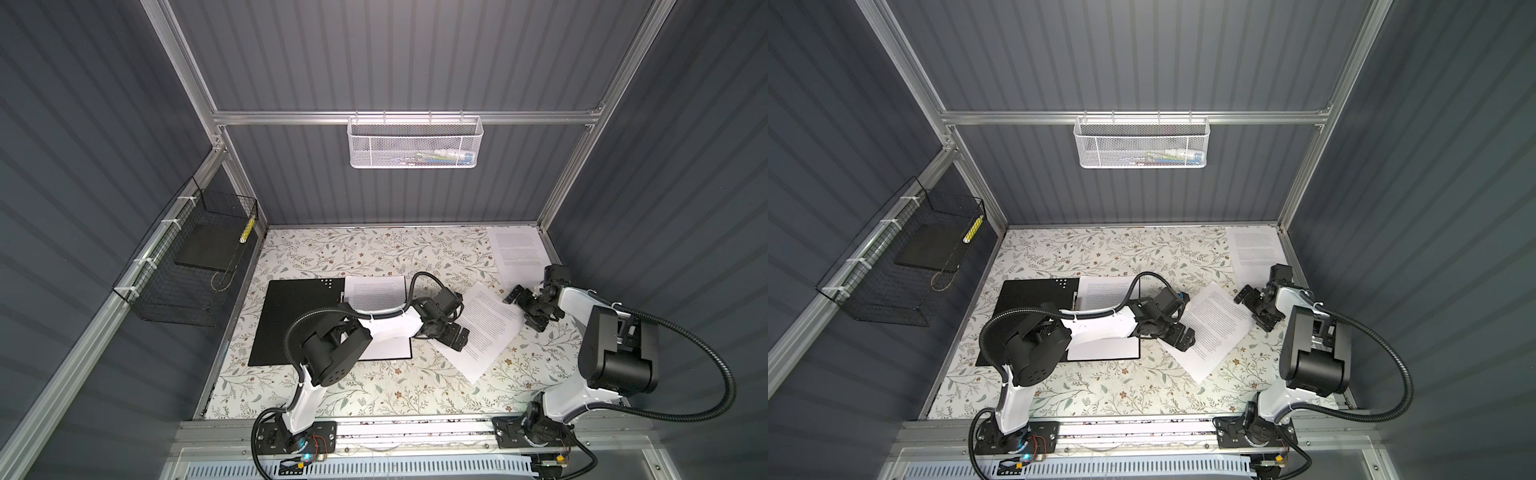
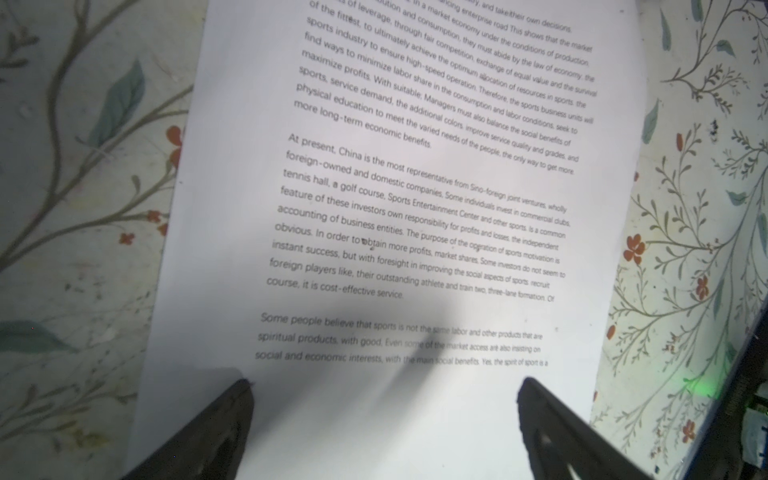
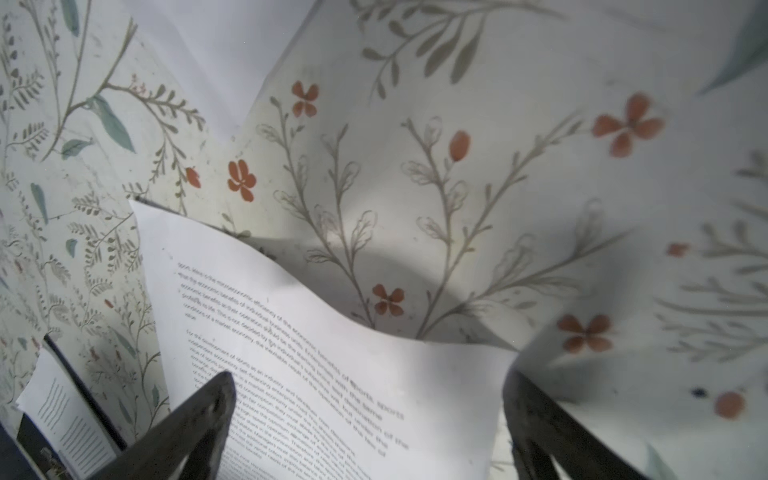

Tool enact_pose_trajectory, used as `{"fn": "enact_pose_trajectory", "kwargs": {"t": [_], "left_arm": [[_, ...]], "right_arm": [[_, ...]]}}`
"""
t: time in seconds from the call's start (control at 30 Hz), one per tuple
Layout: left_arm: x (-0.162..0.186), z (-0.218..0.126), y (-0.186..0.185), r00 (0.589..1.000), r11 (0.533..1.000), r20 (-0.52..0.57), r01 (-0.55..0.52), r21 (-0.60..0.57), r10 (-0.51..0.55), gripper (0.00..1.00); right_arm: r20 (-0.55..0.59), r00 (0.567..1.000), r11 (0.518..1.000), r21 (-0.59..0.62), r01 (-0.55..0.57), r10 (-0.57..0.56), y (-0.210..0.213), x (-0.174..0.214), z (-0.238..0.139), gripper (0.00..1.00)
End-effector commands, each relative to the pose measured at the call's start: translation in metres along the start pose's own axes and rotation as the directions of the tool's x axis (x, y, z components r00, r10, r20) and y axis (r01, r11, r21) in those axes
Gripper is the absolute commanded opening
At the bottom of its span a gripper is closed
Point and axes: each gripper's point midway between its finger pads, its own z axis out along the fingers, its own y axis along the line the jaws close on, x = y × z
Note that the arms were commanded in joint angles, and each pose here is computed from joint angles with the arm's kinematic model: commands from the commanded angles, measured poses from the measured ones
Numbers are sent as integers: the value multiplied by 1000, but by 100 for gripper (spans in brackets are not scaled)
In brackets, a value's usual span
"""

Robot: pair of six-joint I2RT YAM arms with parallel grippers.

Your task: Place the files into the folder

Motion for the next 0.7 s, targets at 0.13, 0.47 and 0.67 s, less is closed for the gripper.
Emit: {"fn": "enact_pose_trajectory", "kwargs": {"t": [0.13,0.47,0.67], "left_arm": [[49,32,17,982,998,-186,29,-47,-37,100],[52,34,18,981,998,-189,38,-47,-47,100],[51,36,19,981,998,-189,42,-53,-52,100]], "right_arm": [[-122,991,980,-196,22,-47,43,45,3,99],[-33,999,905,-424,25,-43,81,62,-29,99],[7,1000,899,-437,-7,12,75,77,-31,99]]}}
